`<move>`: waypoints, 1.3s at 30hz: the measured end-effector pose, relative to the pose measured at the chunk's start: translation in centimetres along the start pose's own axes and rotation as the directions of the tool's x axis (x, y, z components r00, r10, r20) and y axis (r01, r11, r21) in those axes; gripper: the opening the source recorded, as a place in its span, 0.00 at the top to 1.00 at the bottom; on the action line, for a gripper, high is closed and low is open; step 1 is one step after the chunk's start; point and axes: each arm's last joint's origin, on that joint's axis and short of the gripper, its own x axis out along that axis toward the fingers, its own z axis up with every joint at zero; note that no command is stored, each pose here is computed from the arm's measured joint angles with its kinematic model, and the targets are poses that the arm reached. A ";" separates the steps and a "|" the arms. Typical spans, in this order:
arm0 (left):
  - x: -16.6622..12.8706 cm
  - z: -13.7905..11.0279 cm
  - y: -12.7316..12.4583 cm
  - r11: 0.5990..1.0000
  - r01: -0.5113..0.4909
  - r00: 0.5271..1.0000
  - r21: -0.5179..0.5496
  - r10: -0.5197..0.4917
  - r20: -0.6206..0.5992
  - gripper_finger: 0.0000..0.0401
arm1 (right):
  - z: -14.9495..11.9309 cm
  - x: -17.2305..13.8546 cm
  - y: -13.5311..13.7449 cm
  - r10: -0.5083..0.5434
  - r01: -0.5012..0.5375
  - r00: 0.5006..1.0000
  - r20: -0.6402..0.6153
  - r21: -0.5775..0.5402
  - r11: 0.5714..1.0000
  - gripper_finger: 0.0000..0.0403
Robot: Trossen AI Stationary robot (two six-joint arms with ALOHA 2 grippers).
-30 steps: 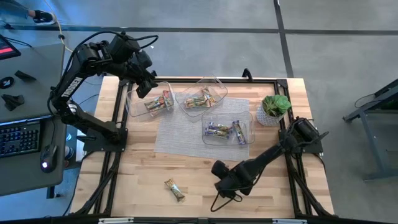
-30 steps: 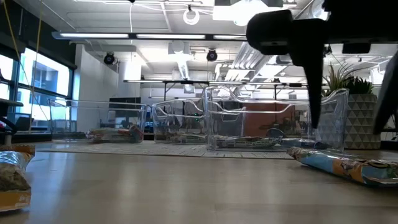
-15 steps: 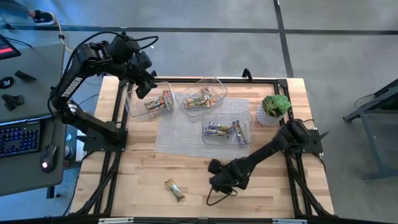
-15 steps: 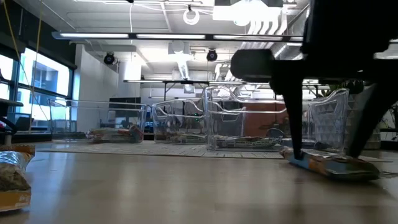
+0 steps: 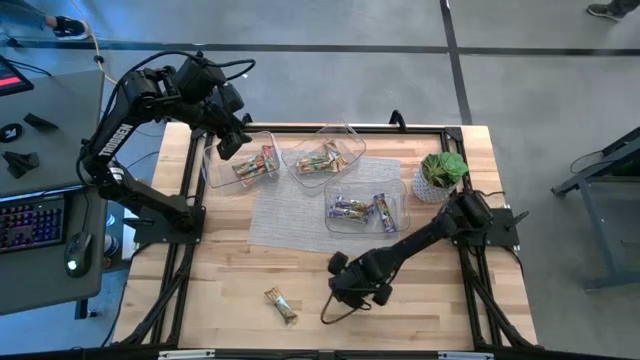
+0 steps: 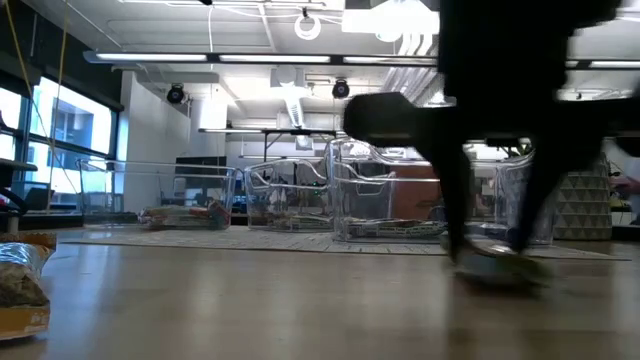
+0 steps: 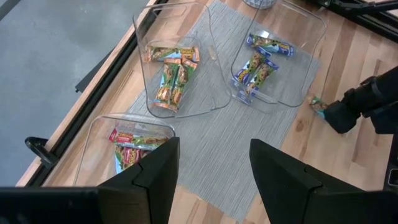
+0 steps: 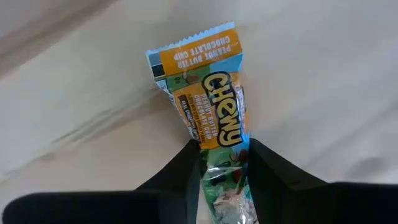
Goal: Pick and place Granola Bars by type
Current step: Put the orange granola bar into the middle transparent bin
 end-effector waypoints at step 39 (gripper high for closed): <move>0.1 0.0 0.0 0.999 -0.010 1.000 0.042 0.010 -0.006 0.53 | -25.1 -9.4 -24.1 -0.590 0.387 0.800 -0.113 0.849 0.361 0.69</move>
